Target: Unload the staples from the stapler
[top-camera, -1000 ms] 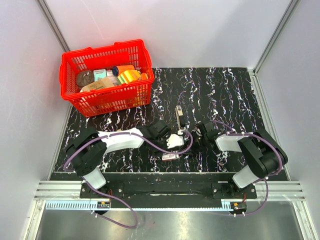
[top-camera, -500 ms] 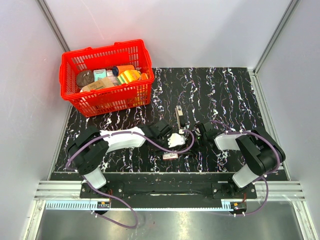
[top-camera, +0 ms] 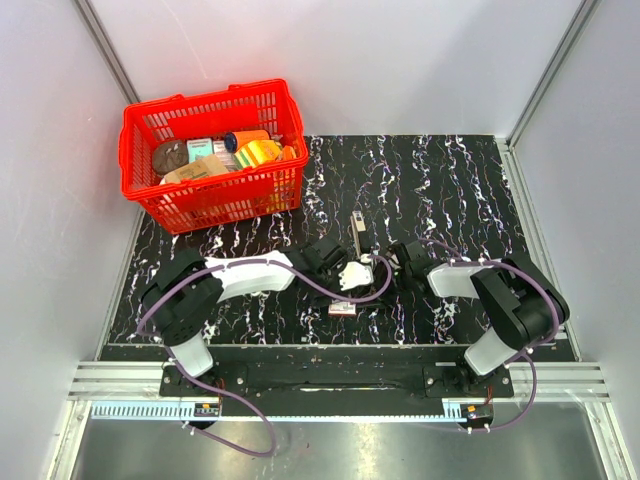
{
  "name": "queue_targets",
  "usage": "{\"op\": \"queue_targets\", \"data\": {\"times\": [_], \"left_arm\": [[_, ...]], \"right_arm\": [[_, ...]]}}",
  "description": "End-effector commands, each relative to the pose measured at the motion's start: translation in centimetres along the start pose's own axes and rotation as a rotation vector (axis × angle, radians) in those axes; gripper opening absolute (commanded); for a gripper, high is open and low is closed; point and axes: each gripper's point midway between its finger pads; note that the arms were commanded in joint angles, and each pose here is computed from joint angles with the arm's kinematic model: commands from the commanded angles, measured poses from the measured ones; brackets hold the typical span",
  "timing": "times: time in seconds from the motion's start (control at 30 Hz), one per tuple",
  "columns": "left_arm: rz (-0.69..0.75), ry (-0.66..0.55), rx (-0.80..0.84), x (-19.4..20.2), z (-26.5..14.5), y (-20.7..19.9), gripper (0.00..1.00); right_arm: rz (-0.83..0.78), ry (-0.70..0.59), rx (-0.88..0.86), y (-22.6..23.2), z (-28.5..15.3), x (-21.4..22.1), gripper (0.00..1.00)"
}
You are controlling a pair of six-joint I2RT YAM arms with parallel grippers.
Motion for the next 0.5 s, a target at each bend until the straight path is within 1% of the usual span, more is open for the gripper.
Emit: {"op": "queue_targets", "data": {"times": [0.0, 0.13, 0.27, 0.3, 0.33, 0.4, 0.47], "left_arm": [[-0.03, -0.022, -0.035, 0.0, -0.6, 1.2, 0.67], [-0.04, -0.01, -0.064, 0.5, -2.8, 1.8, 0.73], [-0.089, -0.019, -0.111, 1.2, -6.0, 3.6, 0.82], [-0.11, -0.026, -0.114, 1.2, -6.9, 4.0, 0.99], [-0.134, -0.04, -0.128, 1.4, -8.1, 4.8, 0.99], [-0.175, -0.068, -0.174, 1.8, -10.3, 6.6, 0.99], [-0.224, -0.117, -0.237, 2.1, -13.4, 8.8, 0.99]], "right_arm": [[-0.058, -0.027, -0.01, 1.2, -0.6, -0.3, 0.26], [-0.065, -0.046, 0.031, 0.8, -1.4, -0.6, 0.3], [-0.118, -0.105, 0.075, 1.5, -3.0, -2.0, 0.42], [-0.132, -0.122, 0.086, 1.8, -3.5, -2.4, 0.46], [-0.151, -0.136, 0.1, 2.2, -4.0, -2.8, 0.49], [-0.179, -0.162, 0.112, 3.0, -5.0, -3.6, 0.54], [-0.215, -0.2, 0.121, 4.2, -6.2, -4.7, 0.61]]}}
Point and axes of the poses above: each gripper's point midway between its finger pads, its own z axis out along the fingers, its own y axis along the line the jaws close on, x = y × z, and after that the axes turned 4 degrees about z, right-handed
